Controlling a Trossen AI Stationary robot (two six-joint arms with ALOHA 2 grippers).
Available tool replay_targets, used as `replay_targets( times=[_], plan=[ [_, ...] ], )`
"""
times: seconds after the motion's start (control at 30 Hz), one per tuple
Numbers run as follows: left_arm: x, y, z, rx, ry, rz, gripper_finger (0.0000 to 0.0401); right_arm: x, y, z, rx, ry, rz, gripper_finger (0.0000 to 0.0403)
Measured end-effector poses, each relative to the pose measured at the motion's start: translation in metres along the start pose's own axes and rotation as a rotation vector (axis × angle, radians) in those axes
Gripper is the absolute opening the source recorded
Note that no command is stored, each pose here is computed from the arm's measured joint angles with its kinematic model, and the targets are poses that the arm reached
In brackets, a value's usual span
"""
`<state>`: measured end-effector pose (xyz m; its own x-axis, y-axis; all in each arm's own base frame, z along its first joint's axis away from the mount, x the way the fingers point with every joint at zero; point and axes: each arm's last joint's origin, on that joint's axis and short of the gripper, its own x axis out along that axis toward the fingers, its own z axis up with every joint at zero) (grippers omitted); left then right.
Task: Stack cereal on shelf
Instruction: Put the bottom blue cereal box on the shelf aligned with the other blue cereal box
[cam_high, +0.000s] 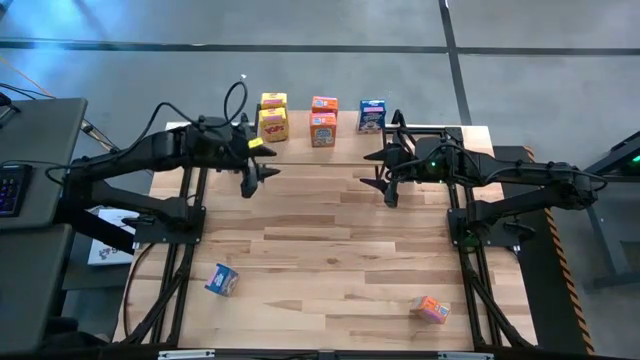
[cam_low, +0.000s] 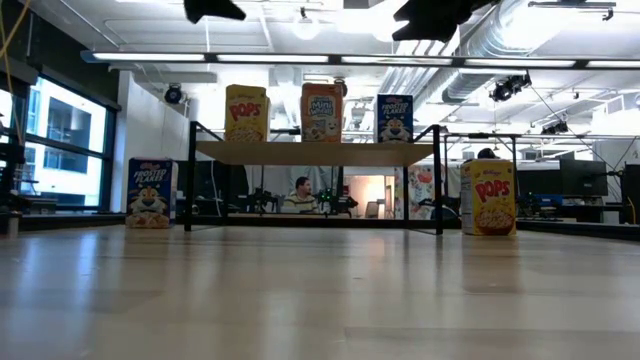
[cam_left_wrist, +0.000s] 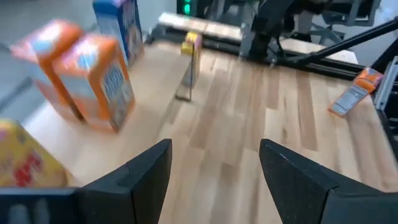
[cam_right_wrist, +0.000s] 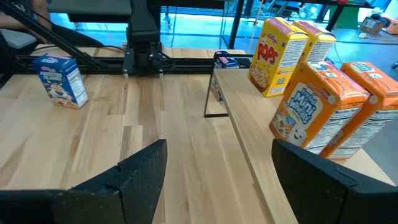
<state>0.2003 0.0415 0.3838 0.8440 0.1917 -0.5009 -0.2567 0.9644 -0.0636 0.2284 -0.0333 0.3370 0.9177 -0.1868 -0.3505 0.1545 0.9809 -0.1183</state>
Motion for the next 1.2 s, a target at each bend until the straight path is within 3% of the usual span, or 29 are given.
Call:
replay_targets(
  times=[0.4, 1.2],
  plan=[
    [-0.003, -0.024, -0.017, -0.294, 0.148, 0.006, 0.0235, 0.0, 0.0, 0.0, 0.0, -0.002, 0.015, 0.0282],
    [-0.022, -0.072, -0.059, -0.631, 0.478, 0.096, 0.0232, 0.0, 0.0, -0.001, 0.0, 0.006, 0.001, 0.0282]
  ],
)
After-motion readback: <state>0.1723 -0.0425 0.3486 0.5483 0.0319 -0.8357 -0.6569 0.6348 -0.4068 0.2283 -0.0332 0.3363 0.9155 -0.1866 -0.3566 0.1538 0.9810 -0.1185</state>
